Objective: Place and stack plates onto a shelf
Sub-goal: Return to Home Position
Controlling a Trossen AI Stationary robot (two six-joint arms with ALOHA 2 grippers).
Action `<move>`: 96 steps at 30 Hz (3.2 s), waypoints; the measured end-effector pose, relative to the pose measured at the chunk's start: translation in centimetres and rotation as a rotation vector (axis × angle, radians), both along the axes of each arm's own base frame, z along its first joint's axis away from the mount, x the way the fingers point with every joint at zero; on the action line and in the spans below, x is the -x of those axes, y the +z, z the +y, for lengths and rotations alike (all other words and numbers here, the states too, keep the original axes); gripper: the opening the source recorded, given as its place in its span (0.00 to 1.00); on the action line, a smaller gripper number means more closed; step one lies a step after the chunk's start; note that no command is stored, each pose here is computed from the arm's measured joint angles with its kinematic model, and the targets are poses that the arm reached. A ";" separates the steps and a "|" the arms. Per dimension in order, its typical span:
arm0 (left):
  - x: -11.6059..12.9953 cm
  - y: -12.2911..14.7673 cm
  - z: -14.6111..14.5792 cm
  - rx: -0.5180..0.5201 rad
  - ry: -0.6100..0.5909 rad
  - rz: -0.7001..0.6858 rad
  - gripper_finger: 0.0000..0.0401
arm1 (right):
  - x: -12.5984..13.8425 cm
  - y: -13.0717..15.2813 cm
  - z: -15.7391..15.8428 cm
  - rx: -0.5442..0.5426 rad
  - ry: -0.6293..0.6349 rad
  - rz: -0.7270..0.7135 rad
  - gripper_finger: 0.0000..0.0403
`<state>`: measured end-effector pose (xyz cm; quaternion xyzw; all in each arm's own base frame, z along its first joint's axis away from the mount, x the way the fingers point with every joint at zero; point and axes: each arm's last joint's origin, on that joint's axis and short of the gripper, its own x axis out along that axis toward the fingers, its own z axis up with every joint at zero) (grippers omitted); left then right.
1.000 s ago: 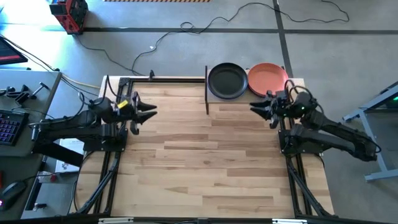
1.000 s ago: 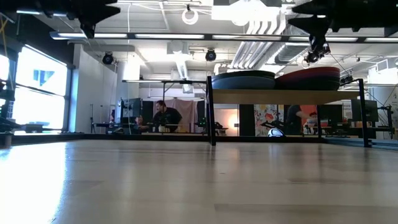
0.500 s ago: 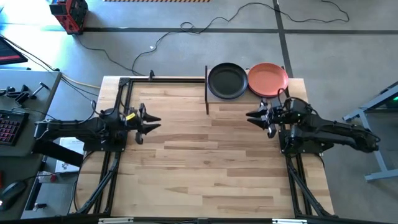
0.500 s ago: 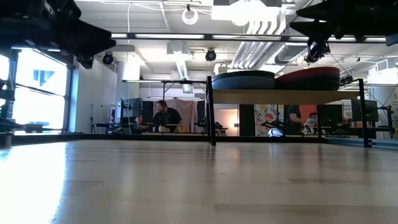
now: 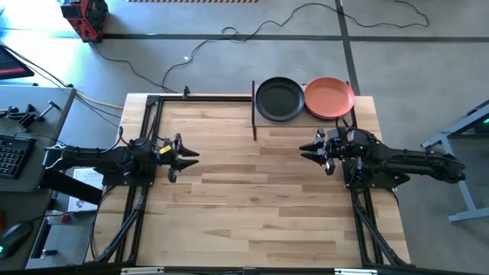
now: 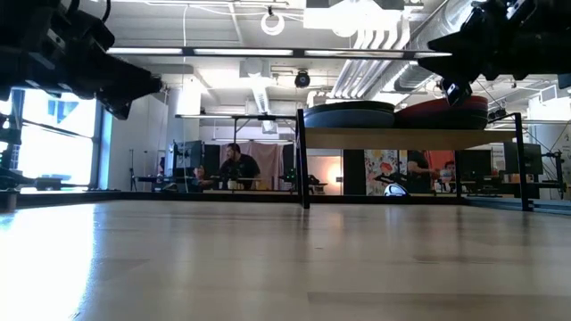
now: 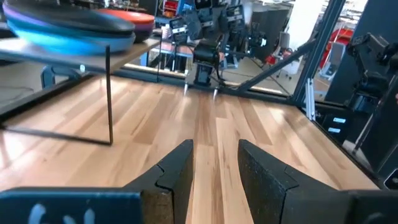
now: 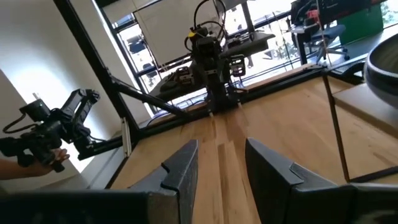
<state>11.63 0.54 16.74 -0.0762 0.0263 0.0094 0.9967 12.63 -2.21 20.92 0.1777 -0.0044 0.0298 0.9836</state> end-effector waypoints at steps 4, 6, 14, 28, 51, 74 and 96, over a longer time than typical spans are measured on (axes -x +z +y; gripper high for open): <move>0.0 -0.3 0.0 0.030 0.010 -0.007 0.29 | 0.0 -0.6 0.2 0.002 0.012 -0.004 0.29; 0.0 -0.2 0.0 0.029 0.011 -0.017 0.29 | 0.0 -0.9 0.4 0.004 0.021 -0.002 0.29; 0.0 -0.2 0.2 0.044 0.063 -0.021 0.29 | 0.0 -2.7 0.8 -0.014 0.015 0.037 0.29; 0.1 -0.6 0.3 0.051 0.118 0.023 0.29 | 0.4 -5.5 0.3 0.015 -0.242 0.169 0.29; 0.2 -1.0 0.3 0.051 0.119 0.068 0.29 | 0.8 -5.6 0.3 0.038 -0.233 0.182 0.29; 1.5 0.8 0.3 0.050 0.114 -0.135 0.29 | 3.2 -2.7 0.7 0.048 -0.241 -0.144 0.29; 2.0 1.2 0.2 0.050 0.112 -0.190 0.29 | 3.1 -3.0 0.7 0.047 -0.240 -0.113 0.29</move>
